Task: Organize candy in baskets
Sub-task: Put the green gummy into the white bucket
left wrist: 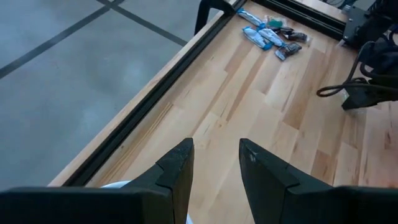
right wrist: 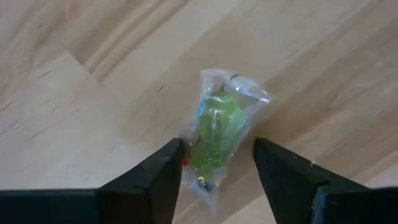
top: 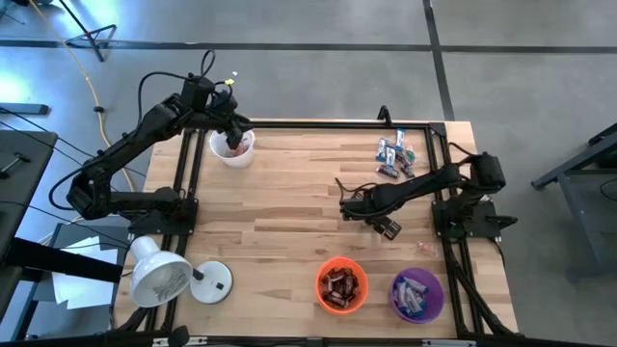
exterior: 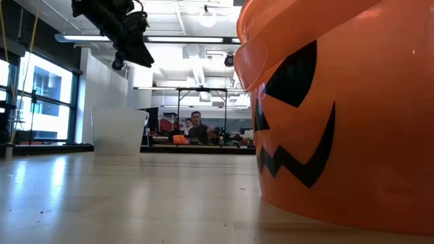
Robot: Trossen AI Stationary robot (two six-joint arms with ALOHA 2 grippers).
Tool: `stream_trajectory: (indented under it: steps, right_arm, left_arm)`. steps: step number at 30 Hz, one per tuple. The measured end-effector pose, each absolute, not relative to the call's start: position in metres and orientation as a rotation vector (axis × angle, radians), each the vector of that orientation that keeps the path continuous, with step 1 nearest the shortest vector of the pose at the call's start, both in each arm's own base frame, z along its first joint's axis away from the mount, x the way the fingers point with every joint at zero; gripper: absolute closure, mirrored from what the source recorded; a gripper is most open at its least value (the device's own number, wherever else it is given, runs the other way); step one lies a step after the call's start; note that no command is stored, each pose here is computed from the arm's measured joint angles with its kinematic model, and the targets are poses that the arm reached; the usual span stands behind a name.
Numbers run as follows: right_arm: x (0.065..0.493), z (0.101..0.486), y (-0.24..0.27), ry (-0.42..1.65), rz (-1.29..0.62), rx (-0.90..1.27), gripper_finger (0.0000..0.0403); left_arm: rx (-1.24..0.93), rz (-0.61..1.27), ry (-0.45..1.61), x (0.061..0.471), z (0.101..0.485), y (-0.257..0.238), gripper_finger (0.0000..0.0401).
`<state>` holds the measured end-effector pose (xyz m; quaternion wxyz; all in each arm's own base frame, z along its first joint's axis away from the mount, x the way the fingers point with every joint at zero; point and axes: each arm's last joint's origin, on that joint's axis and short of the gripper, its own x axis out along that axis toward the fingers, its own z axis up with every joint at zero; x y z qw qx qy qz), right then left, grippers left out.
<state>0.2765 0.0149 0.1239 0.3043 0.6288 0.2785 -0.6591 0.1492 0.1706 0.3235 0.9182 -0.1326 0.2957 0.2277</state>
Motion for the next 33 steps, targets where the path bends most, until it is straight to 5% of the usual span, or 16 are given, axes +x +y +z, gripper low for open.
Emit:
stream_trajectory:
  steps: [5,12,21,33]
  right_arm:
    - [0.275,0.123,0.015,0.746,-1.76,1.652,0.0252]
    - [0.274,0.124,0.017,0.779,-1.72,1.583,0.0388]
    - [0.265,0.147,0.029,0.633,-1.605,1.47,0.0397]
    - [0.277,0.197,0.047,0.284,-1.143,1.327,0.04]
  left_arm:
    - [-0.273,0.468,0.608,0.149,0.324,0.171,0.0286]
    - [-0.278,0.47,0.607,0.149,0.324,0.171,0.0286]
    - [-0.318,0.447,0.623,0.149,0.321,0.168,0.0286]
    - [-0.493,0.174,0.424,0.182,0.336,0.145,0.0286]
